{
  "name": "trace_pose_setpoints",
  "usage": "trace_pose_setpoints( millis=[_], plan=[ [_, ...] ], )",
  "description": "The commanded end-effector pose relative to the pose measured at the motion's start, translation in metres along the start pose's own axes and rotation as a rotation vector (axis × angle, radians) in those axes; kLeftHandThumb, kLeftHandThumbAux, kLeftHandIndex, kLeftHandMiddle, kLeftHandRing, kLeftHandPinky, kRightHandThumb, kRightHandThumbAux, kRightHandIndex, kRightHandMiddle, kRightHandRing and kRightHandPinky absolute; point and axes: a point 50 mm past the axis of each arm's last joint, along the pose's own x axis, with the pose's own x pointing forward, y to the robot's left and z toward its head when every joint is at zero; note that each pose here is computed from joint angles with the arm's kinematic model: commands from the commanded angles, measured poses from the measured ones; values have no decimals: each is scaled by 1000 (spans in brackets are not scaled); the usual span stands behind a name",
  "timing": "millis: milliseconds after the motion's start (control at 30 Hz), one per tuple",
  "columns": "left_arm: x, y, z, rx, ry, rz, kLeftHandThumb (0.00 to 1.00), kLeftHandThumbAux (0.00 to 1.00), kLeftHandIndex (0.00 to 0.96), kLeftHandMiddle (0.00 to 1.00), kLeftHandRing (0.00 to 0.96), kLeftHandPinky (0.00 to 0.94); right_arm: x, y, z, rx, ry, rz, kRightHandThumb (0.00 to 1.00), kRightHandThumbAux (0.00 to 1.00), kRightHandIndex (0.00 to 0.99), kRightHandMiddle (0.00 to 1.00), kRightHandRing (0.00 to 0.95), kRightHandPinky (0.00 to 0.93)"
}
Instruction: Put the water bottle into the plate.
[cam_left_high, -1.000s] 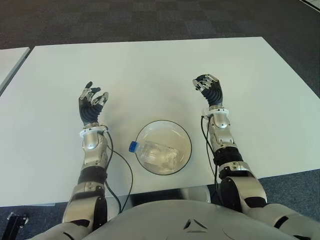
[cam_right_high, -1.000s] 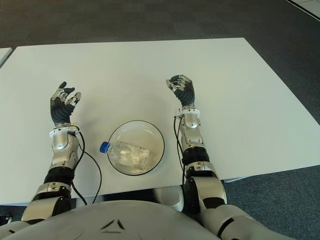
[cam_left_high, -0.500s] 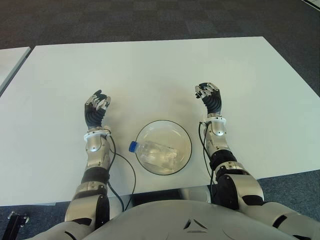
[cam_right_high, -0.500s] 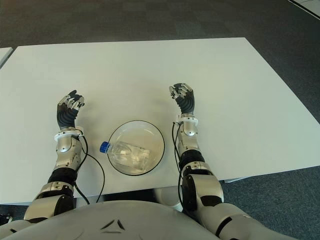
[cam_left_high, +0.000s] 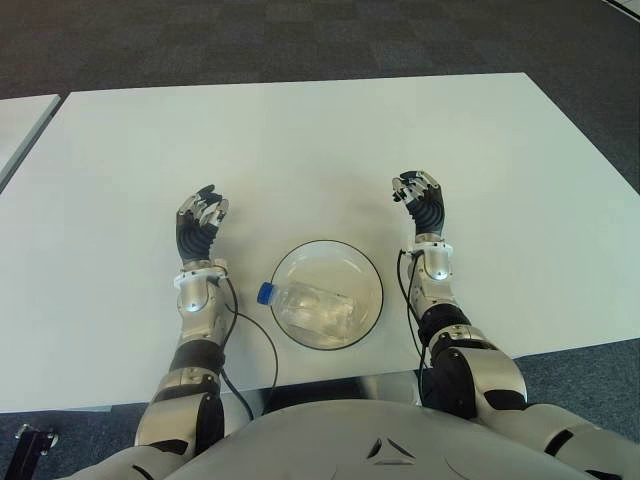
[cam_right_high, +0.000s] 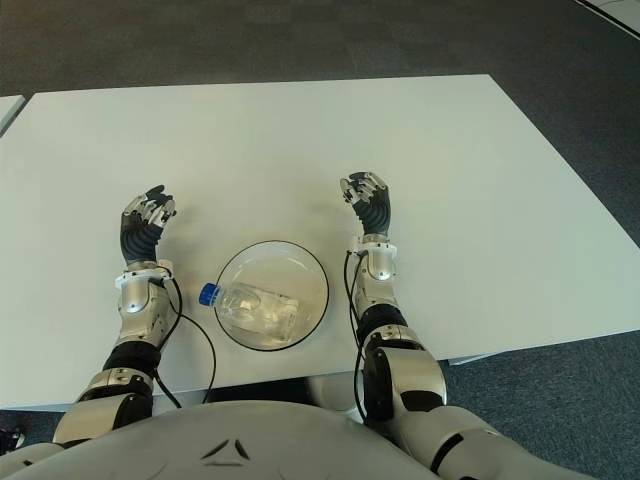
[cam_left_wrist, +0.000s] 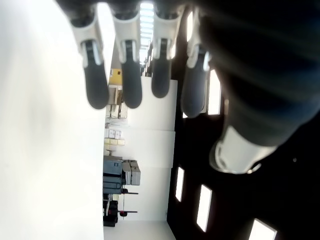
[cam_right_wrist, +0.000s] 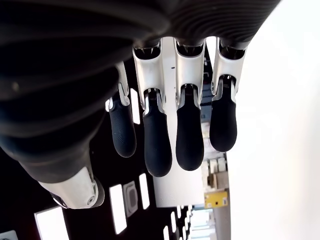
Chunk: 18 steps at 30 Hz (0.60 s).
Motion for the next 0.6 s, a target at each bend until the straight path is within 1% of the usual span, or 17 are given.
trace_pose_setpoints(
  millis=[33,200,433,600],
  plan=[
    [-9,-3,-8,16,16,-33,691,719,427,531,515,495,-3,1,-4,16,12,-8,693,731,433,611,592,583],
    [-10,-5,-8,32,-11,-56,693,719,429,529,518,514,-4,1,-7,19,19,-4,692,732,433,610,591,583],
    [-9,-6,-7,64,-26,-77,695,718,430,518,516,511,-5,0,-9,26,34,-2,689,732,432,607,587,575],
    [-7,-7,-4,87,-43,-87,694,717,431,514,508,492,-3,-1,-10,21,50,-9,688,733,432,606,585,575]
  ],
)
